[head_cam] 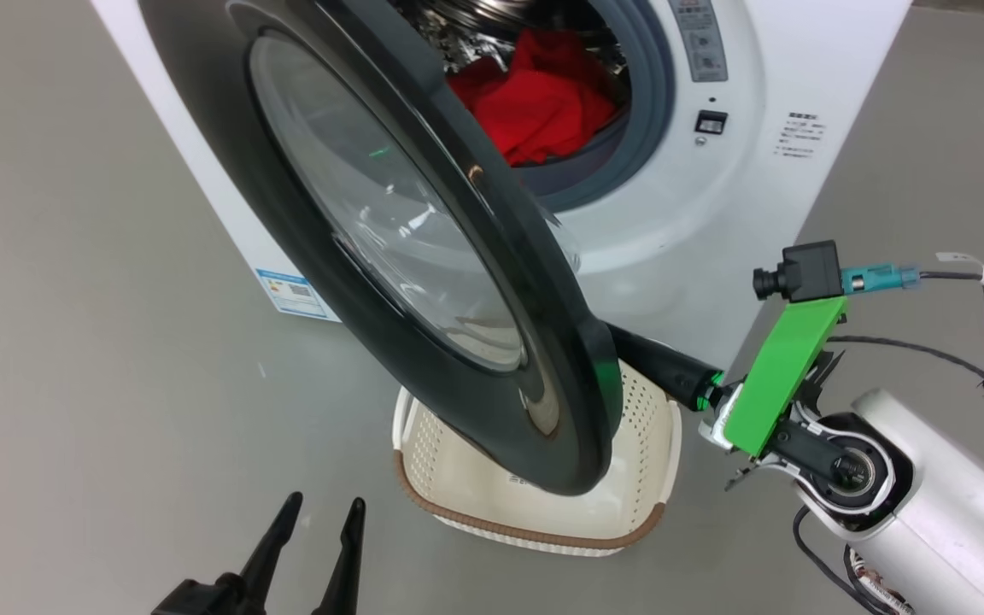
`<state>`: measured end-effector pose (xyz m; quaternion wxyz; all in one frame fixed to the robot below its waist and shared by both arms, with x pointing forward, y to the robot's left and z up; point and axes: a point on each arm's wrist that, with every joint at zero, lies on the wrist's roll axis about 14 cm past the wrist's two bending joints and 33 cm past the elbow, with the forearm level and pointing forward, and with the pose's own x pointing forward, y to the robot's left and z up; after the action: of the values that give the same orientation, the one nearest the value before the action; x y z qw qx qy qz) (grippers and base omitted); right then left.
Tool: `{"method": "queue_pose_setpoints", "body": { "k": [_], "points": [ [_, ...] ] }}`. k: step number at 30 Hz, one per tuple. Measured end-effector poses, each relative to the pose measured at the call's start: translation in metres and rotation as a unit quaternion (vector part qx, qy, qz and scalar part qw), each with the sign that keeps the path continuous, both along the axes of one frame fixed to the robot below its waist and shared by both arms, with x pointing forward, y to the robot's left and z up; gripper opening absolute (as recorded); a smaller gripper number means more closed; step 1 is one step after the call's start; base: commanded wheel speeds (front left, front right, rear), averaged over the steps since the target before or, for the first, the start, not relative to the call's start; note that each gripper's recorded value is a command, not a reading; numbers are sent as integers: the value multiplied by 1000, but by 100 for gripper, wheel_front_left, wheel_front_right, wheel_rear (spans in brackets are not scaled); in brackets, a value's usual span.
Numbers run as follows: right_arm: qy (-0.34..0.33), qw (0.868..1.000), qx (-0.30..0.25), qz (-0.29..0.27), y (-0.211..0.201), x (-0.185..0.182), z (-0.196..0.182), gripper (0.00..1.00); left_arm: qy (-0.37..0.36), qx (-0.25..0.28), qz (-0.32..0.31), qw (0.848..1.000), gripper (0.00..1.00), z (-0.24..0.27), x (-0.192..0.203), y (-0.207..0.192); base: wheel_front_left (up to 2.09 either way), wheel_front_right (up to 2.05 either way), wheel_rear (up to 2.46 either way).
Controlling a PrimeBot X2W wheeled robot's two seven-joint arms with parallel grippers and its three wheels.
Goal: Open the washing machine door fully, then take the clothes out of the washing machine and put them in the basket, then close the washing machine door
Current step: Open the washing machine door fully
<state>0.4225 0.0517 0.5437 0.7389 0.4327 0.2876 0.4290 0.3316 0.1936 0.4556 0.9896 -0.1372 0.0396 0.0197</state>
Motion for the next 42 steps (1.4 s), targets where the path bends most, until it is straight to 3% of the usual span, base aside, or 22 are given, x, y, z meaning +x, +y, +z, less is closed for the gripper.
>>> {"method": "queue_pose_setpoints", "body": {
  "k": [17, 42],
  "points": [
    [25, 993, 9, 118, 58, -58, -5, 0, -12, 7, 68, 998, 100, 9, -31, 35, 0, 0, 0],
    [44, 967, 38, 249, 134, -126, 8, 0, -20, 32, 176, 984, 100, 18, -87, 89, 0, 0, 0]
  ]
}}
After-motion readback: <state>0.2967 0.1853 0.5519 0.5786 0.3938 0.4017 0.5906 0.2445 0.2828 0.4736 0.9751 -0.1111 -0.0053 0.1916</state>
